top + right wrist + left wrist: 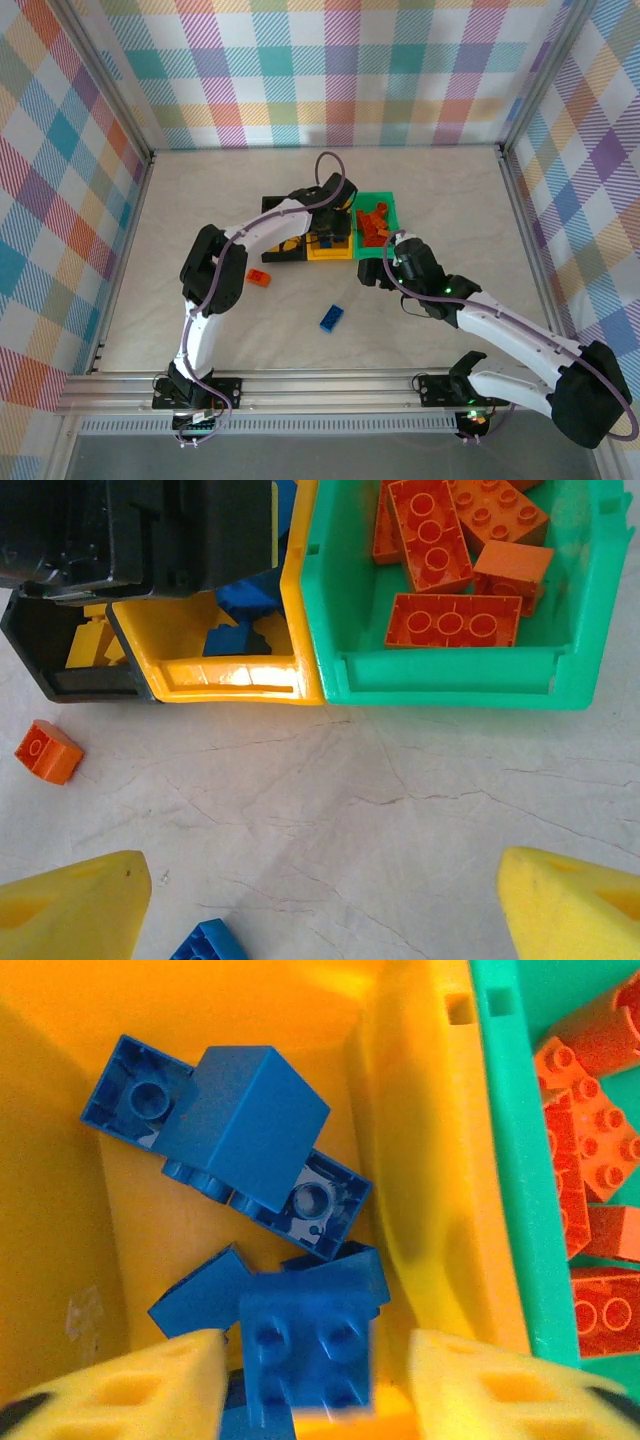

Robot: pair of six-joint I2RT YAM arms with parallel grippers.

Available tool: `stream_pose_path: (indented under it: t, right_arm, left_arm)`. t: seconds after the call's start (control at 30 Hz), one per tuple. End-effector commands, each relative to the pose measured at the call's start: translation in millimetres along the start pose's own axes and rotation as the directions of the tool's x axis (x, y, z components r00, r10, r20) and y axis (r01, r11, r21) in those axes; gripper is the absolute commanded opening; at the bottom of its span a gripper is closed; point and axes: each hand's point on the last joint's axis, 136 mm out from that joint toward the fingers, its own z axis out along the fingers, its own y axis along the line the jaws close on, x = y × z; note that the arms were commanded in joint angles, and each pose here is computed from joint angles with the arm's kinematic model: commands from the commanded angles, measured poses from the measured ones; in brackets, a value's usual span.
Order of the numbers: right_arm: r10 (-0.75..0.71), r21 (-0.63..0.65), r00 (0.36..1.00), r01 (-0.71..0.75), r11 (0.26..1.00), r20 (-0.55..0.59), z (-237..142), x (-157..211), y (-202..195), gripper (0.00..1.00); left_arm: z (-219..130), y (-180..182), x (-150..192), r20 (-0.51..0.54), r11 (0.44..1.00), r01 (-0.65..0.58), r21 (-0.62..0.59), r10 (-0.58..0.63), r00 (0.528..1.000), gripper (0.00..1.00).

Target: Sort the legos into containers by color

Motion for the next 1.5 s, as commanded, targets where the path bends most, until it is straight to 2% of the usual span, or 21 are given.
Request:
stream_pose_path:
  t: [0.0, 0.07, 0.17, 0.3, 0.4, 0.5, 0.6, 0.7, 0.83, 1.1, 1.17, 1.3, 1.47]
  right_arm:
    - [0.007, 0.012, 1.0, -0.007, 1.0, 0.018, -4.9, -5.3, -2.3, 0.92]
    - [0.008, 0.007, 1.0, -0.008, 1.0, 0.029, -5.9, -8.1, -1.4, 0.93]
    - [0.01, -0.001, 0.999, -0.01, 1.0, 0.032, -6.8, -9.4, 0.2, 0.93]
    - [0.01, -0.009, 0.999, -0.009, 1.0, 0.034, -6.8, -9.8, 1.1, 0.93]
    - [0.012, -0.011, 0.999, -0.012, 1.0, 0.036, -5.3, -8.4, 0.7, 0.93]
    - [0.017, -0.007, 0.999, -0.017, 1.0, 0.036, -3.2, -7.3, -1.1, 0.93]
    - [0.024, -0.01, 0.999, -0.024, 1.0, 0.032, -1.8, -4.9, -1.6, 0.93]
    - [0.025, -0.01, 0.999, -0.024, 1.0, 0.024, -1.4, -2.5, -2.2, 0.93]
    - [0.022, -0.002, 0.999, -0.022, 1.0, 0.028, -4.1, -2.6, -4.3, 0.93]
    - [0.025, 0.002, 0.999, -0.025, 1.0, 0.039, -7.4, -3.0, -7.3, 0.93]
    - [0.025, 0.004, 0.999, -0.025, 1.0, 0.039, -6.9, -3.2, -7.7, 0.93]
    - [0.028, 0.004, 0.999, -0.029, 1.0, 0.04, -6.1, -3.6, -8.2, 0.93]
    - [0.03, -0.002, 0.999, -0.03, 1.0, 0.043, -5.5, -5.0, -6.6, 0.93]
  left_arm:
    - [-31.6, -12.4, -9.5, 0.044, 0.998, -0.013, 0.055, 0.01, 0.999, 0.66]
    - [-46.6, -17.1, -4.9, 0.059, 0.997, -0.028, 0.071, 0.023, 0.998, 0.72]
    - [-77.4, -24.5, 16.0, 0.073, 0.991, -0.074, 0.111, 0.067, 0.995, 0.77]
    - [-100.6, -24.2, 78.8, 0.03, 0.97, -0.179, 0.162, 0.176, 0.984, 0.84]
    - [-97.2, -12.7, 139.0, -0.069, 0.955, -0.254, 0.155, 0.267, 0.961, 0.87]
    - [-94.6, -18.5, 190.0, -0.136, 0.93, -0.316, 0.189, 0.343, 0.929, 0.9]
    - [-89.7, -26.6, 219.2, -0.154, 0.915, -0.342, 0.216, 0.378, 0.913, 0.91]
    - [-78.6, -27.4, 230.5, -0.171, 0.913, -0.341, 0.224, 0.381, 0.909, 0.91]
    - [-64.9, -28.7, 238.3, -0.194, 0.908, -0.363, 0.21, 0.403, 0.894, 0.85]
    - [-38.7, -6.3, 244.1, -0.223, 0.906, -0.415, 0.087, 0.424, 0.878, 0.56]
    - [-39.5, -7.3, 242.6, -0.217, 0.906, -0.413, 0.089, 0.423, 0.88, 0.49]
    - [-43.6, -7.5, 236.6, -0.192, 0.909, -0.408, 0.081, 0.416, 0.889, 0.44]
    - [-47.5, -5.3, 229.0, -0.168, 0.93, -0.357, 0.086, 0.367, 0.915, 0.31]
